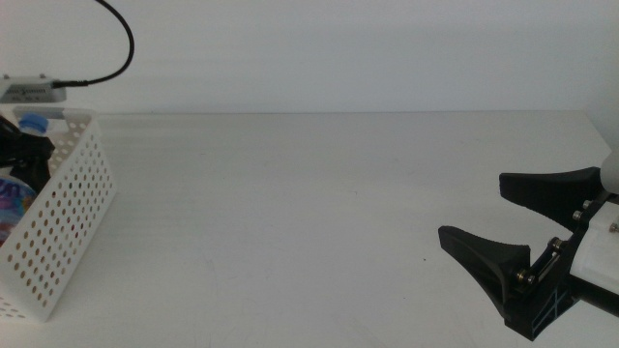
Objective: Use arms to grab the bottles and put them into the dustbin to the left of the table.
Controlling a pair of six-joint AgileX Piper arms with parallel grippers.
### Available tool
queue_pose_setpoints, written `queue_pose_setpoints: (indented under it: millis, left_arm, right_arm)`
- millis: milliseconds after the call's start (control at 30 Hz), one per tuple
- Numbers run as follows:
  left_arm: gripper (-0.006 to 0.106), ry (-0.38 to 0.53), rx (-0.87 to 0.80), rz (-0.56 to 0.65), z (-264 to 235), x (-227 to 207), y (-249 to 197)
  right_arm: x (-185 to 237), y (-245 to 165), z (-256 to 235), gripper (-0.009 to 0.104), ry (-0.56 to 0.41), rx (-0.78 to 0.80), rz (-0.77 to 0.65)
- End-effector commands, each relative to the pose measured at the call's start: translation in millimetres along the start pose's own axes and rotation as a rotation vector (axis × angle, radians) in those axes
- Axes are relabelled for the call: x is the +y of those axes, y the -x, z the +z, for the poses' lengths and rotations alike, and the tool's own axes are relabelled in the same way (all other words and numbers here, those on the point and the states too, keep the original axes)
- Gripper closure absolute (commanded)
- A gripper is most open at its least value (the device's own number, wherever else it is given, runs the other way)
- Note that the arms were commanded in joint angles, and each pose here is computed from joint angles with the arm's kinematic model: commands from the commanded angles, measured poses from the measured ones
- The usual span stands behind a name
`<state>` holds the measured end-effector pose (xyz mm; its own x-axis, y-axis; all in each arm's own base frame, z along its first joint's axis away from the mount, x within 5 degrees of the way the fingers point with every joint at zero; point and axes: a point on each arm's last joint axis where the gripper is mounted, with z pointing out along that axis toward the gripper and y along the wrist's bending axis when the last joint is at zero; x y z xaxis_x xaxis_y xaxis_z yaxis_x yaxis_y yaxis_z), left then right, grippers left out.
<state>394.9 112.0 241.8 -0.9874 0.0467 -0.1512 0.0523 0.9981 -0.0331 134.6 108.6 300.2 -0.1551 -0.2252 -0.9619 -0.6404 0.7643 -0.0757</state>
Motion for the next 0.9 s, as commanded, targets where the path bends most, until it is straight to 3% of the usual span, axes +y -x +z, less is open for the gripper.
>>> queue_pose_setpoints:
  millis: [0,167,300,400,633,867]
  left_arm:
    - [0.087,0.027,-0.103,0.012,-33.8,-3.3,3.5]
    - [0.049,0.032,-0.099,0.048,-33.7,-2.9,3.2]
    - [0.010,0.033,-0.093,0.061,-33.6,-3.4,2.9]
    - [0.010,0.022,-0.059,0.076,-33.6,-8.8,1.0]
    - [0.010,0.133,-0.038,0.041,-54.4,-21.8,-4.3]
    - [0.010,0.117,-0.137,-0.019,-97.7,-36.1,-22.2]
  right_arm:
    - [-0.2,16.7,-3.3,0.025,0.000,-0.106,-0.009]
    - [-0.2,16.7,-3.3,0.025,0.000,-0.106,-0.009]
    - [-0.2,16.7,-3.3,0.025,0.000,-0.106,-0.009]
    - [-0.2,16.7,-3.3,0.025,0.000,-0.106,-0.009]
    - [-0.2,16.7,-3.3,0.025,0.000,-0.106,-0.009]
    - [-0.2,16.7,-3.3,0.025,0.000,-0.106,-0.009]
